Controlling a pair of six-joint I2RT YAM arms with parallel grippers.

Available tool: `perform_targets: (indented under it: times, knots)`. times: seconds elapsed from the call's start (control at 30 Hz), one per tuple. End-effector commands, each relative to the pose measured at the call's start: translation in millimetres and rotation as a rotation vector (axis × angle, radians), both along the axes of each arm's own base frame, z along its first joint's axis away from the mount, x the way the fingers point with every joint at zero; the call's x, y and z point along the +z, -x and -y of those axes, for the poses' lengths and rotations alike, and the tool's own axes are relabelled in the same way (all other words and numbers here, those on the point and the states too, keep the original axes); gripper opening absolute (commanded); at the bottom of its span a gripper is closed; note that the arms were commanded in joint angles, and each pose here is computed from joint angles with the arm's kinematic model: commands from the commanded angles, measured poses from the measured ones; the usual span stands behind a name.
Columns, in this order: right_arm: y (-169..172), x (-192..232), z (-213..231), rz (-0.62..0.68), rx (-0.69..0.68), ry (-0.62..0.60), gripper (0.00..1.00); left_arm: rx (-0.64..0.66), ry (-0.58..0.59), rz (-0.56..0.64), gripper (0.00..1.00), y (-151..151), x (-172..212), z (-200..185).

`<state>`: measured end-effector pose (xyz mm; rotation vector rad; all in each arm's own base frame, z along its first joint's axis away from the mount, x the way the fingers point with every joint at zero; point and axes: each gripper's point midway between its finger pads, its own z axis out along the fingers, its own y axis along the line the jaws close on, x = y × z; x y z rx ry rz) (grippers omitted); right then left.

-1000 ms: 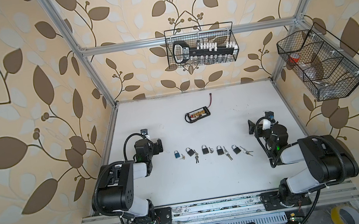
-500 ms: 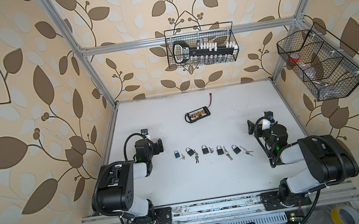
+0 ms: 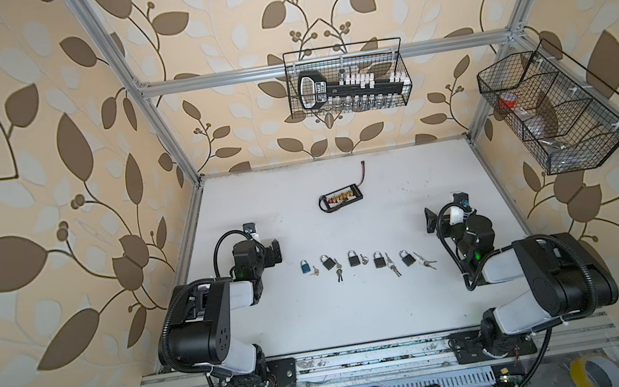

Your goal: Lock with the key

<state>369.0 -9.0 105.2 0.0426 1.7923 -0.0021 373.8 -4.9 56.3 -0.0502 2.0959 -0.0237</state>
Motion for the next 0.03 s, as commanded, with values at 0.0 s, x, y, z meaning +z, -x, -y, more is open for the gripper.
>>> perform_targets:
  times: [0.0]
  knots:
    - [-4.5, 9.9, 1.5, 0.03, -0.008, 0.014, 1.0, -0.01, 0.021, 0.055, 0.99, -11.9, 18.3, 1.7]
